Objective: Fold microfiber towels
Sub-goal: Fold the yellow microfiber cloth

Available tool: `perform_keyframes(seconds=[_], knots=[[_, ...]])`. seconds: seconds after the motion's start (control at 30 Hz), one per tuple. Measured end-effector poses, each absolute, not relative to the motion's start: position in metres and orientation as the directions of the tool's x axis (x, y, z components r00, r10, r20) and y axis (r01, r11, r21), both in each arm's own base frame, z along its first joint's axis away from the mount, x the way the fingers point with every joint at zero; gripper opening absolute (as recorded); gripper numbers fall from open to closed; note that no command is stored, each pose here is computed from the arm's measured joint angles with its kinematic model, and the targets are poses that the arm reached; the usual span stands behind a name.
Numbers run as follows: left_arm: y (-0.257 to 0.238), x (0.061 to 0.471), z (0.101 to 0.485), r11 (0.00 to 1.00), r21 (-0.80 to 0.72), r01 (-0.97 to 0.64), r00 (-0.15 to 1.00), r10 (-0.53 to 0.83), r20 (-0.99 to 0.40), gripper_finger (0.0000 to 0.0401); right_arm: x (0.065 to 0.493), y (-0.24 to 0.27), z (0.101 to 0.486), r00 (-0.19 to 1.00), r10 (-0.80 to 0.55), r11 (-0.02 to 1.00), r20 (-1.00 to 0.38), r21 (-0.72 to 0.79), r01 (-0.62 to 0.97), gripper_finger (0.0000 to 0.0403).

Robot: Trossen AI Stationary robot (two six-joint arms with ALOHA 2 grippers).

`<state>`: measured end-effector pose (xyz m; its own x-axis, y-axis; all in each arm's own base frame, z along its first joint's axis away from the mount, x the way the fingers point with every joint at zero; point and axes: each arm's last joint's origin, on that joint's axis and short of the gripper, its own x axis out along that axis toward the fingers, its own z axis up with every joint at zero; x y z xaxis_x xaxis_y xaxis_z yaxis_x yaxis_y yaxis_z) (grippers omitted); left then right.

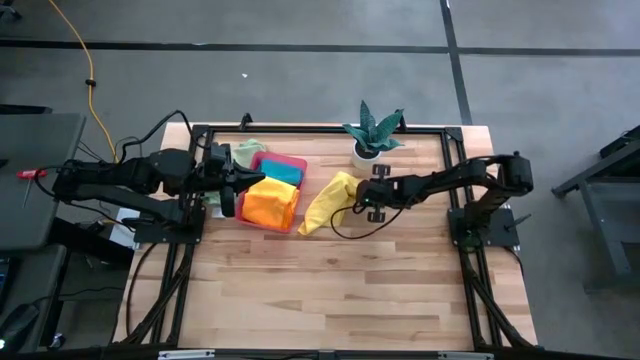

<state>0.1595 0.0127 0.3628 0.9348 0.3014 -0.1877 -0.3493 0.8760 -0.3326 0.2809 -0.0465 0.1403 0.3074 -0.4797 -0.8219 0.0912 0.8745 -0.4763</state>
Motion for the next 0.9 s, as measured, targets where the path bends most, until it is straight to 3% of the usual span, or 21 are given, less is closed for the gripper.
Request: perform_keyframes(seconds=[0.2,0.4,0.53,0.73,0.9], knots=[[0.013,0.159,0.363,0.877,-0.330,-0.350,0.935,0.301,-0.189,0.0000,0.281,-0.047,0.141,0.307,-0.426,0.904,-0.851,-0.418,0.097,0.0010],[0.013,0.160,0.363,0.864,-0.360,-0.351,0.935,0.301,-0.187,0.0000,0.286,-0.045,0.179,0.285,-0.349,0.936,-0.893,-0.319,0.149,0.0003],[0.013,0.160,0.363,0.864,-0.362,-0.351,0.935,0.301,-0.187,0.0000,0.280,-0.038,0.235,0.396,-0.261,0.960,-0.880,-0.192,0.205,0.0001],[0.013,0.171,0.357,0.873,-0.329,-0.360,0.928,0.301,-0.218,0.0000,0.254,-0.022,0.317,0.641,-0.038,0.970,-0.767,0.125,0.207,0.0001],[0.014,0.202,0.345,0.894,-0.266,-0.362,0.920,0.297,-0.254,0.0001,0.239,-0.014,0.356,0.743,-0.023,0.915,-0.668,0.285,0.284,0.0000]])
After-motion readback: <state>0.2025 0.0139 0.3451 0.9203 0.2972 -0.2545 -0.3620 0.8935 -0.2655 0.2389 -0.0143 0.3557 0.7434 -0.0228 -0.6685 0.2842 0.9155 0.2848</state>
